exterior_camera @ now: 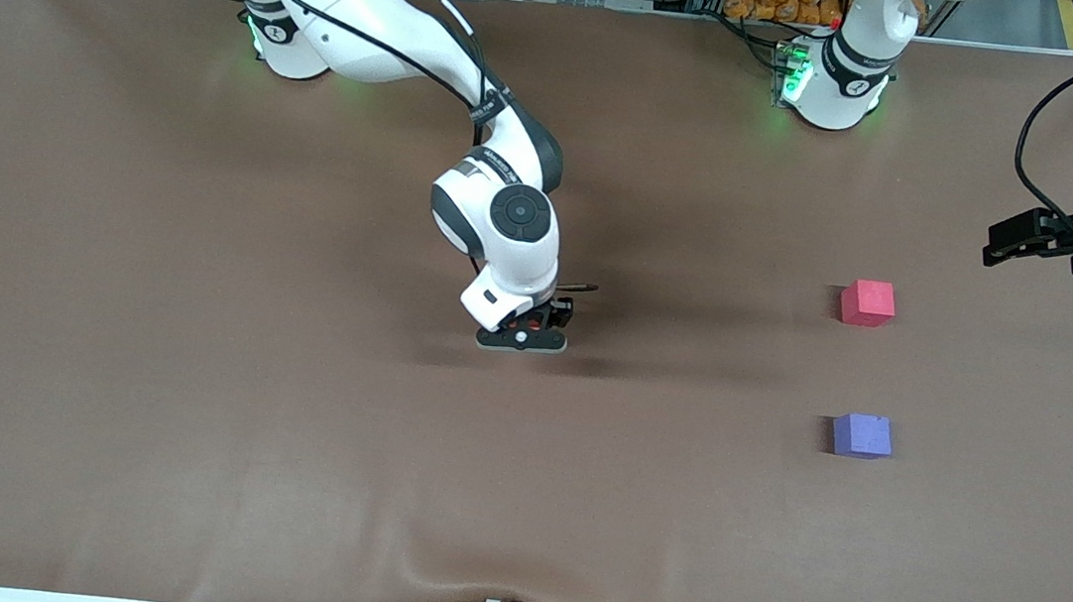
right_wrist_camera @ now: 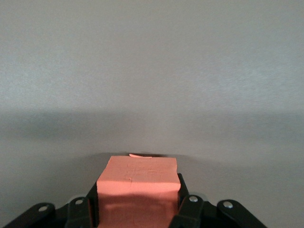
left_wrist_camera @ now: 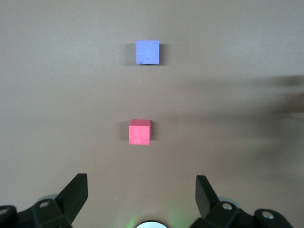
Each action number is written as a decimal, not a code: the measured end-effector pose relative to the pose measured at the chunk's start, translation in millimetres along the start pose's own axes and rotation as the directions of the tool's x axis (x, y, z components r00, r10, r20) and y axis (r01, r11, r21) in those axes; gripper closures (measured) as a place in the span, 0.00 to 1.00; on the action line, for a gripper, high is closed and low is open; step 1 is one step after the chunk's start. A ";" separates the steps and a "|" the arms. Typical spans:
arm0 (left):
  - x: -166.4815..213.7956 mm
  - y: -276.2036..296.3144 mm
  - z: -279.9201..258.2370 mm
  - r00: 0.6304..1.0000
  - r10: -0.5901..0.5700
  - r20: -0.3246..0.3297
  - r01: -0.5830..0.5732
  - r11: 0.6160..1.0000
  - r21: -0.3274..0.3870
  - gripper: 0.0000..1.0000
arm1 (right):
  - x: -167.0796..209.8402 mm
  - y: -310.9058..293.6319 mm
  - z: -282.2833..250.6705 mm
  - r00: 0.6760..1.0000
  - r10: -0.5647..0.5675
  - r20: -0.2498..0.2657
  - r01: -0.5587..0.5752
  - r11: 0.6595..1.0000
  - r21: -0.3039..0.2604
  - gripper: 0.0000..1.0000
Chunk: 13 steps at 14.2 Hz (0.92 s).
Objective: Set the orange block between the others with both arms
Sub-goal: 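Lift and carry the orange cube toward the table middle with the right gripper, then set the cube down with the right gripper while the left gripper approaches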
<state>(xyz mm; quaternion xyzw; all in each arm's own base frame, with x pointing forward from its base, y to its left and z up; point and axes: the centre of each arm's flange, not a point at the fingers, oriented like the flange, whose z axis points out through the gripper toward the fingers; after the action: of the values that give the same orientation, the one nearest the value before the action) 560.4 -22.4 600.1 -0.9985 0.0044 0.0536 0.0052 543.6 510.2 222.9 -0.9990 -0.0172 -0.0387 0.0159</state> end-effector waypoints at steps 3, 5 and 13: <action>1.8 1.6 3.7 1.000 0.003 0.007 -0.003 1.000 0.000 0.00 | -5.5 -7.2 15.5 1.000 -0.009 0.000 0.009 1.000 0.008 0.41; 1.8 1.8 3.9 1.000 0.003 0.007 -0.003 1.000 0.000 0.00 | -5.6 -8.1 16.0 1.000 -0.012 -0.003 0.012 1.000 0.007 0.43; 9.1 19.8 18.1 0.999 0.035 0.027 -0.035 0.999 0.000 0.00 | 6.4 -10.8 -10.3 1.000 -0.004 -0.028 0.004 1.000 0.016 0.00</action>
<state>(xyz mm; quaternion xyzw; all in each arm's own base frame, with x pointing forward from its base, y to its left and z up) 567.4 -42.2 580.9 -0.9975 0.0220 0.0670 0.0048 548.8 520.8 234.0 -0.9982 -0.0194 -0.0523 0.0241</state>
